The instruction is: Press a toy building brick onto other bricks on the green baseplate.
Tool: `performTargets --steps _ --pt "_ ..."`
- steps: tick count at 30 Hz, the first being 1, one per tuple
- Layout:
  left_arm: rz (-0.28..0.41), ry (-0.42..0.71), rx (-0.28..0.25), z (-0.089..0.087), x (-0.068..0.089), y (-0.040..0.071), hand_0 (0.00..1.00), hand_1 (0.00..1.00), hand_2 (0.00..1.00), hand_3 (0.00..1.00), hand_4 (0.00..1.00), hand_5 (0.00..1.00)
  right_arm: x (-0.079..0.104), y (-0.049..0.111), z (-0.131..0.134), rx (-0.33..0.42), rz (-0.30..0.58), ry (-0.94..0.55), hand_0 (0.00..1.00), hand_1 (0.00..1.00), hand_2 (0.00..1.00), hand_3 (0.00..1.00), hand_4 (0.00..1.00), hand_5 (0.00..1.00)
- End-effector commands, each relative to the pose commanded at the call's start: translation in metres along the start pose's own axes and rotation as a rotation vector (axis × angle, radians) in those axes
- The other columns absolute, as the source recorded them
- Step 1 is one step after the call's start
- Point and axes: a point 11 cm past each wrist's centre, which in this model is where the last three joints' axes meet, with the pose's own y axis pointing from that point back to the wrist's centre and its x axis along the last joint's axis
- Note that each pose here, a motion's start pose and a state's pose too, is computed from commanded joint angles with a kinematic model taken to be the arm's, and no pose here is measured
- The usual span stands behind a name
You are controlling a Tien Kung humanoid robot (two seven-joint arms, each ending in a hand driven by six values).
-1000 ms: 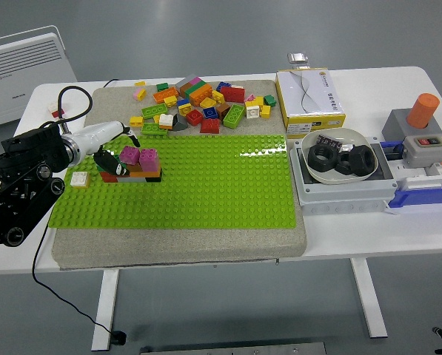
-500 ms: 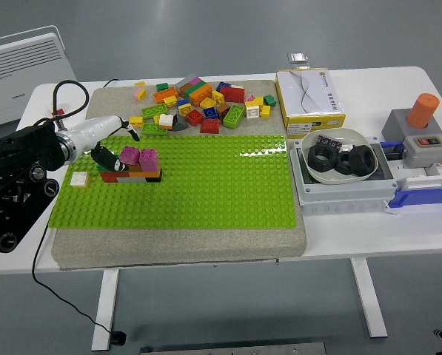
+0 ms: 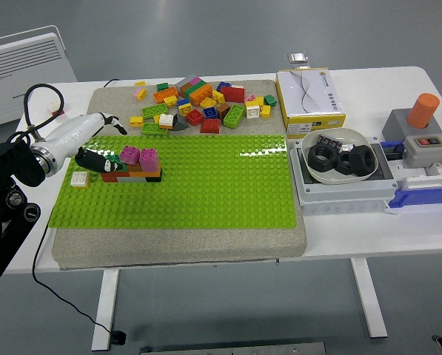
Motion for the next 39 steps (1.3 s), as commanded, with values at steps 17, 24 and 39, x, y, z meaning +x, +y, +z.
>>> performTargets --steps 17,24,39 --pt "-0.031 0.031 0.017 -0.012 -0.019 -0.002 0.982 0.97 0.932 0.709 0.998 0.334 0.0 0.0 -0.003 0.006 -0.001 0.0 0.684 0.622 0.645 0.682 0.727 0.912" --pt "-0.043 0.041 0.016 -0.01 -0.024 -0.003 0.984 0.972 0.932 0.707 0.998 0.337 0.0 0.0 -0.004 0.006 0.0 0.0 0.685 0.622 0.645 0.681 0.726 0.911" --pt "-0.046 0.052 0.011 -0.007 -0.025 -0.004 0.984 0.972 0.931 0.705 0.998 0.335 0.0 0.0 -0.004 0.007 0.0 0.0 0.684 0.621 0.643 0.681 0.725 0.909"
